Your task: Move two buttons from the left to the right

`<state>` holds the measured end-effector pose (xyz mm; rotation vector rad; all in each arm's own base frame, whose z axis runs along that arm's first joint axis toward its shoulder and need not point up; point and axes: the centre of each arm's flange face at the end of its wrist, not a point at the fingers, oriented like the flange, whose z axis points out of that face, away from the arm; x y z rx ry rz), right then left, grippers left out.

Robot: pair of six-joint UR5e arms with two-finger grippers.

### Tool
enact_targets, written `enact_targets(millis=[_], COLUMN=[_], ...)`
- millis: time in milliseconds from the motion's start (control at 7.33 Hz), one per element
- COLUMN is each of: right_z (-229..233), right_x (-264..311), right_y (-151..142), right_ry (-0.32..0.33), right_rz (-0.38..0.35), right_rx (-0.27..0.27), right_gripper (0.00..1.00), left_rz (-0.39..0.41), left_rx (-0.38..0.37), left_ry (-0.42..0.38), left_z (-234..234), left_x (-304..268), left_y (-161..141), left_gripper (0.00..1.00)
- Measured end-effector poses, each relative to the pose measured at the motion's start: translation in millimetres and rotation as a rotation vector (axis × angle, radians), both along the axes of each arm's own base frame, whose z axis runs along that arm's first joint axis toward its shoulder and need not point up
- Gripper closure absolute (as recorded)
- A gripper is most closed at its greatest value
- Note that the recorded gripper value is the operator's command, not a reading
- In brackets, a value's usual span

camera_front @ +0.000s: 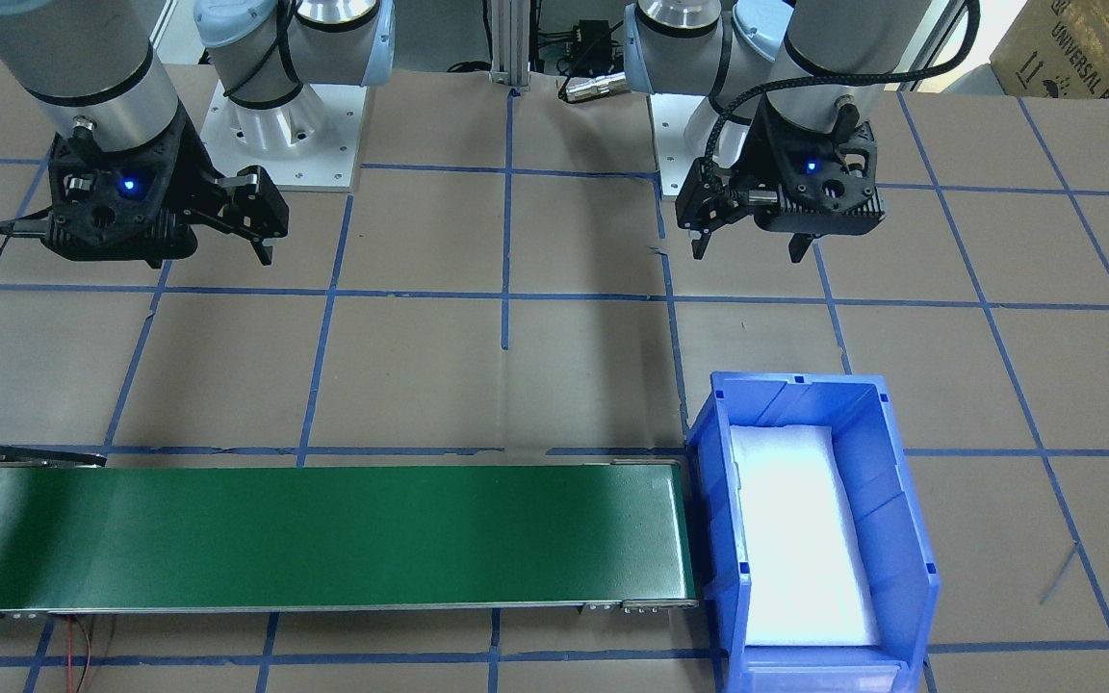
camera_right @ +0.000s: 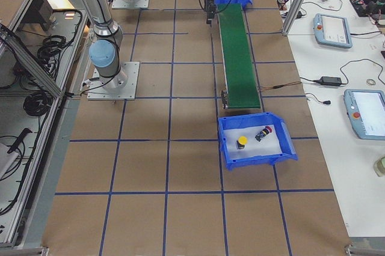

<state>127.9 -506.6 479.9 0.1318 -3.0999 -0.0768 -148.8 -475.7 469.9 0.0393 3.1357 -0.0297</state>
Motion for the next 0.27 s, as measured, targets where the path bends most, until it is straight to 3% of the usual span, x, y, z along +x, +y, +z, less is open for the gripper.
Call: enact_targets(millis=[273], right_z=[1.5], right_x=[0.0], right_y=[-0.4], right_ry=[0.0], right_rz=[0.0], right_rx=[-0.005], right_gripper=[0.0], left_rz=[-0.003], left_rx=[0.0], left_ry=[-0.001], left_z=[-0.1], left_x=[0.0], left_y=[0.2], left_gripper=[0.0])
